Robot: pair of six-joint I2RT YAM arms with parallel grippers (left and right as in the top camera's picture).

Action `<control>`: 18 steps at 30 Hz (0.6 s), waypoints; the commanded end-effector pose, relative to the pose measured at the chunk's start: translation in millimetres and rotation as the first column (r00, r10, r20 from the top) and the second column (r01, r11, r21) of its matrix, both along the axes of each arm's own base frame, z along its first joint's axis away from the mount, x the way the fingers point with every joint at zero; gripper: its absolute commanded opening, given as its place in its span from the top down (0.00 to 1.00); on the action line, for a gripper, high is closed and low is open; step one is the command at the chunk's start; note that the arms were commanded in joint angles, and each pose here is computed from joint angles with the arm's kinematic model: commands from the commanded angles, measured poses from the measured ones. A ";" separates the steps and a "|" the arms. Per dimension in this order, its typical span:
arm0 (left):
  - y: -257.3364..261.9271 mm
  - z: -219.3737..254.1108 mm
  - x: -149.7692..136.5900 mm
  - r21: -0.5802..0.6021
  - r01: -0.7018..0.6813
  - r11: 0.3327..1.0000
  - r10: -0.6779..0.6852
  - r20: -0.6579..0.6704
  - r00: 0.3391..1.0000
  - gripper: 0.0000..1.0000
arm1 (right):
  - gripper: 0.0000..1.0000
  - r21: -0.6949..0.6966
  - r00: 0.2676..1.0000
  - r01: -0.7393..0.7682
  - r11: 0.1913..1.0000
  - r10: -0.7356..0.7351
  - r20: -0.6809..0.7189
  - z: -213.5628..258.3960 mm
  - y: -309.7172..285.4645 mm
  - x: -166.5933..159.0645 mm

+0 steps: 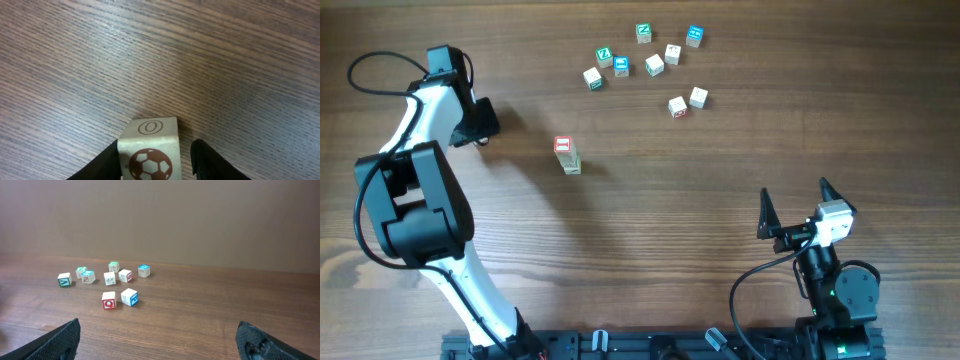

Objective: Form a tower

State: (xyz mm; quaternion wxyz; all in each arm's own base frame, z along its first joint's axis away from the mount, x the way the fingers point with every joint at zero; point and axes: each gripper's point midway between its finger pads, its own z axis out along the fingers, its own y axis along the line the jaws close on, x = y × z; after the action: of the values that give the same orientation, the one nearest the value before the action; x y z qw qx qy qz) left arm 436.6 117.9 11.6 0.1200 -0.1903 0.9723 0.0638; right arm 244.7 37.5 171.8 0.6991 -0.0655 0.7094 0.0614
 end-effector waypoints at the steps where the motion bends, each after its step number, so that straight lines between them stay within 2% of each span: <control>1: 0.0 15.2 5.0 -0.003 0.023 1.000 -0.023 0.043 0.999 0.55 | 0.00 -0.013 1.000 -0.013 1.000 0.013 0.010 1.6 1.9 -0.5; 5: 8.6 36.7 8.0 -0.005 -0.042 0.999 0.042 0.105 0.994 0.55 | 0.00 -0.013 1.000 -0.012 1.000 0.012 0.011 1.7 1.8 -0.5; 10: 10.4 35.5 5.0 -0.033 -0.054 0.998 0.058 0.101 0.993 0.59 | 0.00 -0.013 1.000 -0.013 1.000 0.013 0.011 1.7 1.9 -0.5; 18: -0.2 22.2 4.8 -0.095 -0.037 0.995 0.045 0.081 0.996 0.52 | 0.00 -0.013 1.000 -0.012 1.000 0.012 0.011 1.7 1.8 -0.5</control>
State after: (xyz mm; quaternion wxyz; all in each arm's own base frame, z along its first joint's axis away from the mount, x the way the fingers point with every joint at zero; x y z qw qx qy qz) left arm 442.3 123.3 39.1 0.1558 -0.2150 0.9636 0.0323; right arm 244.7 37.5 171.8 0.6991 -0.0657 0.7094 0.0612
